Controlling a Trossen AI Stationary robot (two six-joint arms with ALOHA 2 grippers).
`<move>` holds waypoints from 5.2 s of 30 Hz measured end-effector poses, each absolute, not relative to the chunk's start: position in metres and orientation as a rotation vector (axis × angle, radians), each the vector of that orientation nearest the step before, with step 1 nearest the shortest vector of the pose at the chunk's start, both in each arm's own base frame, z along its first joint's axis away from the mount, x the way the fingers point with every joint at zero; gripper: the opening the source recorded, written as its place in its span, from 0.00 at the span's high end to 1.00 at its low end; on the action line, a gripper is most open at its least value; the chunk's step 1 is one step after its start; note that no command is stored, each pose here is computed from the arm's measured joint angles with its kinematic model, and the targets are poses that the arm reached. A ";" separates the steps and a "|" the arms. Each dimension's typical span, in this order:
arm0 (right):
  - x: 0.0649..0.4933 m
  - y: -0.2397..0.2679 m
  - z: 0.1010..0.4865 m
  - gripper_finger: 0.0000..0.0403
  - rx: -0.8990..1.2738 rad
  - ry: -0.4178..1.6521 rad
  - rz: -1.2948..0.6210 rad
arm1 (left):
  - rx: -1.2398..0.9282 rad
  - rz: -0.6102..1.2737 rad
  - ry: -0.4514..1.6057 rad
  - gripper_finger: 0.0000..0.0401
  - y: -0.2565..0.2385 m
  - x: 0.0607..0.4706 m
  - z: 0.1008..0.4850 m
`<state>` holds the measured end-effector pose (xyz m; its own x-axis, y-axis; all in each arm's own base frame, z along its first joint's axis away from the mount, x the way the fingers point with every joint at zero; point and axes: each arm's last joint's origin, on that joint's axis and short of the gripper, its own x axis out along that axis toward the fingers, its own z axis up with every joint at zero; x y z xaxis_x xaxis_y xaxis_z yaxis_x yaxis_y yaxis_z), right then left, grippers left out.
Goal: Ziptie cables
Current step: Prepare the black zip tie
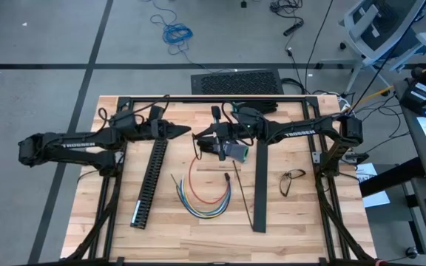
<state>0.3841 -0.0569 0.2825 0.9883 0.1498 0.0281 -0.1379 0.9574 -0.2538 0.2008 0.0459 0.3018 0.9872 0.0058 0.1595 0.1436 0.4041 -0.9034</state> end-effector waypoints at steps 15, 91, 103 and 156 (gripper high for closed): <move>0.384 -0.057 0.282 1.00 -0.253 -0.043 0.145 | -1.160 -0.116 -0.107 0.56 0.041 0.212 0.304; 0.382 -0.067 0.282 1.00 -0.252 -0.036 0.122 | -1.195 -0.146 -0.148 0.56 0.046 0.209 0.309; 0.383 -0.067 0.283 1.00 -0.257 -0.053 0.119 | -1.071 -0.186 -0.146 0.56 0.044 0.204 0.313; 0.415 -0.109 0.245 1.00 1.555 -0.168 -0.171 | 1.502 -0.106 0.182 0.56 -0.055 0.199 0.274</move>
